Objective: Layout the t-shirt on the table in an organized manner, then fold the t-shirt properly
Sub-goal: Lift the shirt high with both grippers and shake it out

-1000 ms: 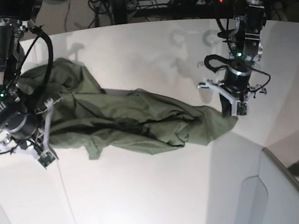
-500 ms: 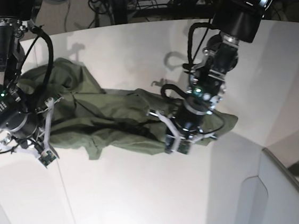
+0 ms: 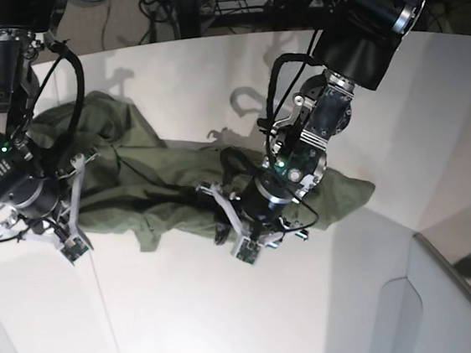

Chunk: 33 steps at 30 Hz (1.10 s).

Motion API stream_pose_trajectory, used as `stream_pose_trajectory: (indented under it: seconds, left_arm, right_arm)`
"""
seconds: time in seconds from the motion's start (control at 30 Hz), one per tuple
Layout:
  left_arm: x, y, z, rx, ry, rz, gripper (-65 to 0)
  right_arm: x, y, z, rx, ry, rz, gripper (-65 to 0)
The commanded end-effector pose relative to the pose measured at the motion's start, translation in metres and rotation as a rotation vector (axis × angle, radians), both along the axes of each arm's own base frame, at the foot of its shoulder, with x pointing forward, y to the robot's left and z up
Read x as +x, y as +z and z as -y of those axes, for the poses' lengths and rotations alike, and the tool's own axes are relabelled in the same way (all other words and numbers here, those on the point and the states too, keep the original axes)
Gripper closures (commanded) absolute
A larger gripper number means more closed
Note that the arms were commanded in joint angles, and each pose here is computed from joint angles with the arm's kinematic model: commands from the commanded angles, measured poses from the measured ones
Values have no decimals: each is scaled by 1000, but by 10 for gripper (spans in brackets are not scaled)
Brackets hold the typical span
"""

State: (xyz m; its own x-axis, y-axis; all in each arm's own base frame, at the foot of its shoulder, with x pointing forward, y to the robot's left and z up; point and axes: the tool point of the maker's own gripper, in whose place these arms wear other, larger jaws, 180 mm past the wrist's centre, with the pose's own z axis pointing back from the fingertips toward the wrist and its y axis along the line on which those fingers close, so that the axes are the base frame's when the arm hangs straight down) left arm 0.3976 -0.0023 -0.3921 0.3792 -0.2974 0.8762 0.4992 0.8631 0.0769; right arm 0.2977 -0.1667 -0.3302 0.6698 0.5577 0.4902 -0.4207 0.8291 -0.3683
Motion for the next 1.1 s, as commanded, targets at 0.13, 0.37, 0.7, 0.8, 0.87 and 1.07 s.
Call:
stream_pose_trajectory:
  seconds: [0.13, 0.37, 0.7, 0.8, 0.87, 1.07]
  left_arm:
    - [11, 32, 8, -194, 36, -15, -278]
    - [5, 21, -6, 244, -180, 173, -276]
    - [-49, 9, 26, 620, -633, 286, -280]
    - [-43, 10, 23, 681, -604, 246, -281]
    - [-33, 15, 23, 707, -576, 238, -281]
    - [-28, 20, 31, 712, -608, 238, -276]
  right_arm:
    - [7, 10, 0, -3, 6, 38, -2]
    - [7, 11, 7, -26, 8, 36, -2]
    - [6, 7, 8, -28, 9, 25, -2]
    - [6, 7, 8, -26, 9, 25, -2]
    - [6, 7, 8, -26, 9, 25, -2]
    - [6, 7, 8, -26, 9, 25, -2]
